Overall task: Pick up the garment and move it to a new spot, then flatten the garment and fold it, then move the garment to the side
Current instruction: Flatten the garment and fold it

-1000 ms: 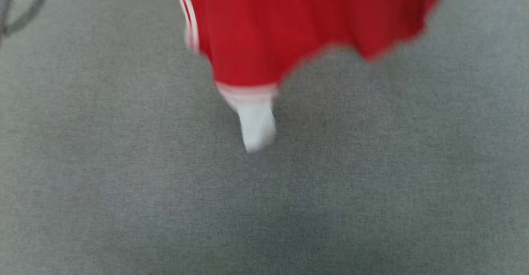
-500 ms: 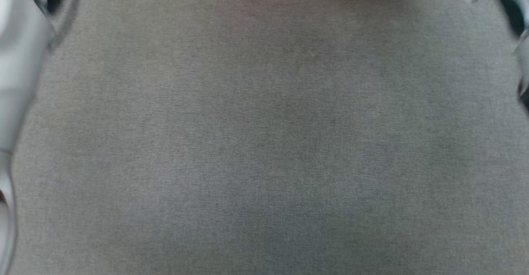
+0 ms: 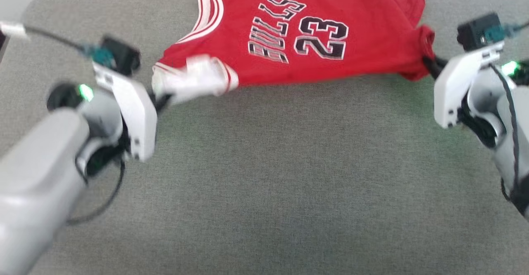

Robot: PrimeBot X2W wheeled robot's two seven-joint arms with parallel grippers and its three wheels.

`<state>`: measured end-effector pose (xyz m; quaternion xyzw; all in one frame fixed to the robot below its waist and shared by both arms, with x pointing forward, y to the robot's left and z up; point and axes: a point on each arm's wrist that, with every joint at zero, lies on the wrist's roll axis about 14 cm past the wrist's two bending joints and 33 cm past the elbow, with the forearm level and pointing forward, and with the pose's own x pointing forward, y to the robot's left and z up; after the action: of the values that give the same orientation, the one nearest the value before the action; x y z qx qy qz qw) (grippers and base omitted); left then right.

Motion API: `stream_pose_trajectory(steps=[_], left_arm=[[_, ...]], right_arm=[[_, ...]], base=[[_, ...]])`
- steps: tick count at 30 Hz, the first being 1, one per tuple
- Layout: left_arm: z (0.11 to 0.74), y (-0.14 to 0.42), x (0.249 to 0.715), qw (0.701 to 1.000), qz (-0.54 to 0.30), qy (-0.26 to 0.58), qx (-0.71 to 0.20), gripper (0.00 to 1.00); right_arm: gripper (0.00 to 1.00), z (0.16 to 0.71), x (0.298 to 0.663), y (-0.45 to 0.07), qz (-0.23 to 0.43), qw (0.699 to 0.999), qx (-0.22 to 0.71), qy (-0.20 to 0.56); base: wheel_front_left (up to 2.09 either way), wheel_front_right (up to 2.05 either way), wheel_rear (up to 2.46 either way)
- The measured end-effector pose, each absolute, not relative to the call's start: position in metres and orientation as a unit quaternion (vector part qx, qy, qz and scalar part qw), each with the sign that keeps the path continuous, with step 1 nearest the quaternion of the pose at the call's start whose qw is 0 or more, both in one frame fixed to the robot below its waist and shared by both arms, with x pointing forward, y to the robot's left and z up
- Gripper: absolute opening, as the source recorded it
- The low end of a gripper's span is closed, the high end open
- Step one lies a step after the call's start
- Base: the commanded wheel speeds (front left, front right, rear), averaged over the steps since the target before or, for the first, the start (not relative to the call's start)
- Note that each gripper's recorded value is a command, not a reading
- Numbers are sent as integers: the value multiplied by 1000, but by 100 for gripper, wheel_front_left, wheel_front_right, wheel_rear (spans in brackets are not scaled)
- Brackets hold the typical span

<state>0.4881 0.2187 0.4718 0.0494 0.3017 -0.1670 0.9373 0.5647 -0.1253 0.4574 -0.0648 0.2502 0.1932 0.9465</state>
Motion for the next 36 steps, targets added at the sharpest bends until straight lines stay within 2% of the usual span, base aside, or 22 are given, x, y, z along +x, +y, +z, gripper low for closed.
stream_pose_trajectory(steps=[5,18,25,28,31,36], left_arm=[[437,210,425,907,-172,384,11,0],[410,185,307,848,-171,501,-30,0],[394,182,247,794,-160,584,-49,0],[396,178,245,792,-162,586,-54,0],[403,180,254,802,-164,572,-44,0],[431,195,306,849,-166,502,12,0]], right_arm=[[0,430,524,-135,217,926,-68,302],[0,396,420,-154,266,874,-51,404],[0,389,370,-165,274,852,-40,444],[0,388,359,-166,270,852,-26,447],[0,393,357,-168,261,859,-10,440],[0,410,367,-171,242,880,3,409]], base=[[0,0,0],[0,0,0],[0,0,0],[0,0,0],[0,0,0],[0,0,0]])
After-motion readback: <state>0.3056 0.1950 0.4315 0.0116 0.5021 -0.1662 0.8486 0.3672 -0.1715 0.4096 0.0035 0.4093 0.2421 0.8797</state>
